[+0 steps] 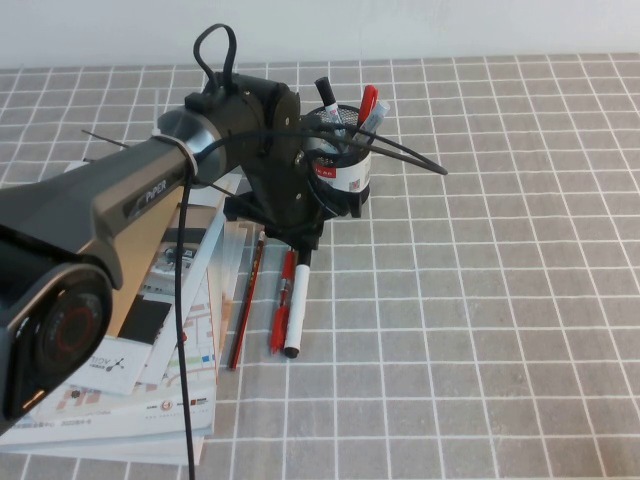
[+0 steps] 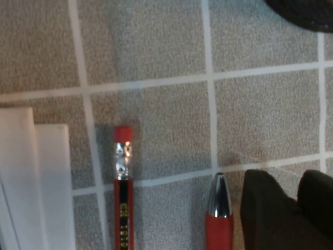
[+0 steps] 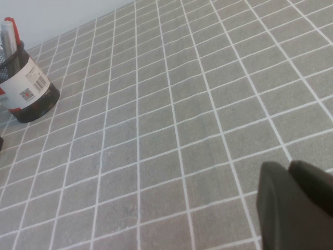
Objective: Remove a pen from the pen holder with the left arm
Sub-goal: 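Take a marker out of the pen holder and lay it on the table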
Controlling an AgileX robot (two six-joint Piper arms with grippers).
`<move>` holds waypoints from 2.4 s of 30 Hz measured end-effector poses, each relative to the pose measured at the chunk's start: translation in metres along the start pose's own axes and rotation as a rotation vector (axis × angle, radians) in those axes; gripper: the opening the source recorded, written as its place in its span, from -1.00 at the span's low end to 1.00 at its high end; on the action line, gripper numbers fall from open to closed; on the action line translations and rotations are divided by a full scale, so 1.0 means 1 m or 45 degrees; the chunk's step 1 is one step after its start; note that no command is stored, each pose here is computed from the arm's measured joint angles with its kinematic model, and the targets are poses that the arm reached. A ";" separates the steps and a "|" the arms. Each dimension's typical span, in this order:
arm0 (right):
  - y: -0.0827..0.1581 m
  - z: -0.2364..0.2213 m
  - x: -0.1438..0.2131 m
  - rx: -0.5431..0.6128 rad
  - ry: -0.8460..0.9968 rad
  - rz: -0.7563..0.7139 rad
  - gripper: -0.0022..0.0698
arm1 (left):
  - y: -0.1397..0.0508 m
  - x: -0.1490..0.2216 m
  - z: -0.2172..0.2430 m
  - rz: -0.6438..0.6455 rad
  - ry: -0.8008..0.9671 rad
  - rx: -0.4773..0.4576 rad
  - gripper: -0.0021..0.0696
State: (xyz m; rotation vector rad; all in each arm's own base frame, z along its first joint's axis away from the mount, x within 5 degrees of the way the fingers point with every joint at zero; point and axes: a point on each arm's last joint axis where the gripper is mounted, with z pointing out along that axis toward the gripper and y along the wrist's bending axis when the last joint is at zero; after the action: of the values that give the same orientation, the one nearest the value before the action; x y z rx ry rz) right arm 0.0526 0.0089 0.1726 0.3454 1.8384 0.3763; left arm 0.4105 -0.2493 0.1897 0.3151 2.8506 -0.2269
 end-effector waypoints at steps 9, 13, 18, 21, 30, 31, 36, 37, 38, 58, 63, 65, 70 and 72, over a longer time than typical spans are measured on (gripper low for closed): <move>0.000 0.000 0.000 0.000 0.000 0.000 -0.97 | 0.000 0.000 0.000 0.038 0.001 0.004 -0.24; 0.000 0.000 0.000 0.000 0.000 0.000 -0.97 | 0.000 0.000 0.000 0.037 0.006 0.003 -0.03; 0.000 0.000 0.000 0.000 0.000 0.000 -0.97 | -0.001 0.000 -0.010 0.065 0.003 0.002 -0.07; 0.000 0.000 0.000 0.000 0.000 0.000 -0.97 | -0.001 -0.003 -0.037 0.146 -0.049 -0.005 -0.41; 0.000 0.000 0.000 0.000 0.000 0.000 -0.97 | 0.003 0.013 -0.147 0.379 -0.308 -0.135 -0.93; 0.000 0.000 0.000 0.000 0.000 0.000 -0.97 | 0.003 0.020 -0.152 0.396 -0.314 -0.146 -0.93; 0.000 0.000 0.000 0.000 0.000 0.000 -0.97 | 0.002 0.073 -0.163 0.440 -0.369 -0.101 -0.93; 0.000 0.000 0.000 0.000 0.000 0.000 -0.97 | 0.000 0.087 -0.166 0.452 -0.399 -0.076 -0.93; 0.000 0.000 0.000 0.000 0.000 0.000 -0.97 | -0.001 0.100 -0.171 0.462 -0.434 -0.049 -0.94; 0.000 0.000 0.000 0.000 0.000 0.000 -0.97 | 0.019 0.229 -0.185 0.521 -0.268 0.012 -0.94; 0.000 0.000 0.000 0.000 0.000 0.000 -0.97 | 0.025 0.235 -0.196 0.537 -0.361 0.029 -0.94; 0.000 0.000 0.000 0.000 0.000 0.000 -0.97 | 0.027 0.239 -0.191 0.585 -0.434 0.051 -0.94; 0.000 0.000 0.000 0.000 0.000 0.001 -0.97 | 0.033 0.257 -0.171 0.836 -0.875 0.187 -0.94; 0.000 0.000 0.000 0.000 0.000 0.001 -0.97 | 0.041 0.269 -0.160 0.883 -1.005 0.219 -0.94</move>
State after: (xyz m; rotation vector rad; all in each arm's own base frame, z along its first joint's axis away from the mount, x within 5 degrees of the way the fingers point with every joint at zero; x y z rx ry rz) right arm 0.0526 0.0089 0.1726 0.3458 1.8383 0.3770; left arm 0.1280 -0.1287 0.2630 0.9663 1.8244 -0.3510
